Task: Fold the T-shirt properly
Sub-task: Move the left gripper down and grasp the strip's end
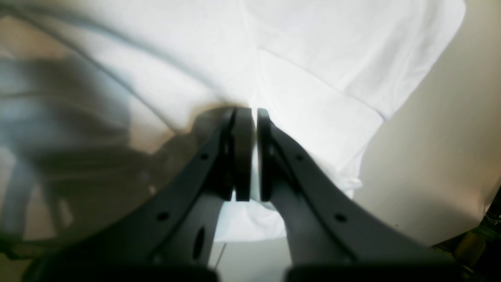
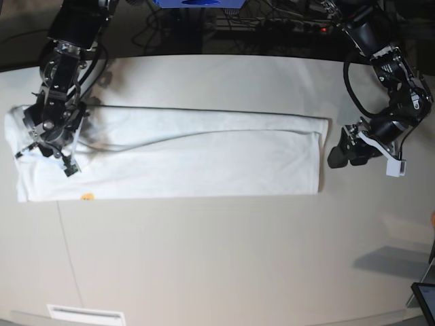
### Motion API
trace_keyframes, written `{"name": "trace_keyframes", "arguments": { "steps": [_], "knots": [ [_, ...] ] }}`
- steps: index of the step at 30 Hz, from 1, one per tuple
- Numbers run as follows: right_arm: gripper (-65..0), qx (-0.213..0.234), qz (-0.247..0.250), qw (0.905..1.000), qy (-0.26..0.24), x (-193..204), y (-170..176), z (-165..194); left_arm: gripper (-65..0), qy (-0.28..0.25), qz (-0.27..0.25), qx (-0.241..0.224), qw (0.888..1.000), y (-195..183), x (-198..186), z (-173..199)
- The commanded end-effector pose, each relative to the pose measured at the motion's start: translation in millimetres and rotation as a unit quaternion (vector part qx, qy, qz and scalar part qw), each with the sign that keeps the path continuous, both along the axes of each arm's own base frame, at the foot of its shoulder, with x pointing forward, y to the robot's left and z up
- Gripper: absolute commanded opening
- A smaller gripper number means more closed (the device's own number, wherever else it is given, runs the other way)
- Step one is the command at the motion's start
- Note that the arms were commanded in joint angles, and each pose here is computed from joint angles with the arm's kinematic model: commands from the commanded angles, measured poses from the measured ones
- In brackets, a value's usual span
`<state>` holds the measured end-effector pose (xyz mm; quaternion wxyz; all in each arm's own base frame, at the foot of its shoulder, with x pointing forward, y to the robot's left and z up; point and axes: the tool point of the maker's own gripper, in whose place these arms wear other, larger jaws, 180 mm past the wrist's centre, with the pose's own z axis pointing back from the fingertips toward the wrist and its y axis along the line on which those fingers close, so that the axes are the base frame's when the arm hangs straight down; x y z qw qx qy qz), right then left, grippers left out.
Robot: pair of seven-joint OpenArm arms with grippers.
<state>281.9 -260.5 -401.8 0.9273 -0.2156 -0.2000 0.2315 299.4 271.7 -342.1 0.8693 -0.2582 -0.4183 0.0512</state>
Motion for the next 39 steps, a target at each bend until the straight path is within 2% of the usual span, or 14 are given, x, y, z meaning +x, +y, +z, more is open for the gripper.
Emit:
{"name": "trace_keyframes", "arguments": {
  "steps": [1,3,7,14,23,28,35,36,37,39],
  "knots": [
    [-62.0,-0.009,-0.001,0.9998,-0.019,8,-5,11,-14.6,-0.026,-0.005,0.005,1.000,2,8,14],
    [-62.0,-0.009,-0.001,0.9998,-0.019,8,-5,11,-14.6,-0.020,-0.019,0.015,1.000,-5,14,12],
    [-62.0,-0.009,-0.001,0.9998,-0.019,8,-5,11,-14.9,0.025,-0.033,0.056,0.998,-8,11,-11],
    [-62.0,-0.009,-0.001,0.9998,-0.019,8,-5,11,-14.9,0.079,-0.026,0.019,0.996,-18,-1,-49],
    [-62.0,-0.008,-0.002,0.9998,-0.018,8,-4,11,-14.9,0.083,-0.028,-0.005,0.996,-30,4,-56],
    [-62.0,-0.009,-0.002,0.9998,-0.018,8,-4,11,-15.1,0.092,-0.077,-0.010,0.993,-68,7,-63],
    [-62.0,-0.009,-0.002,0.9998,-0.018,8,-4,11,-15.8,0.077,-0.075,-0.020,0.994,-76,12,-61],
    [-62.0,-0.009,-0.002,0.9998,-0.018,8,-4,11,-17.5,0.077,-0.075,-0.020,0.994,-75,12,-61],
    [-62.0,-0.008,-0.002,0.9998,-0.017,8,-4,10,-22.0,0.077,-0.073,-0.019,0.994,-74,12,-61],
    [-62.0,-0.008,-0.002,0.9998,-0.018,8,-4,10,-35.1,0.077,-0.071,-0.018,0.994,-72,12,-60]
  ]
}}
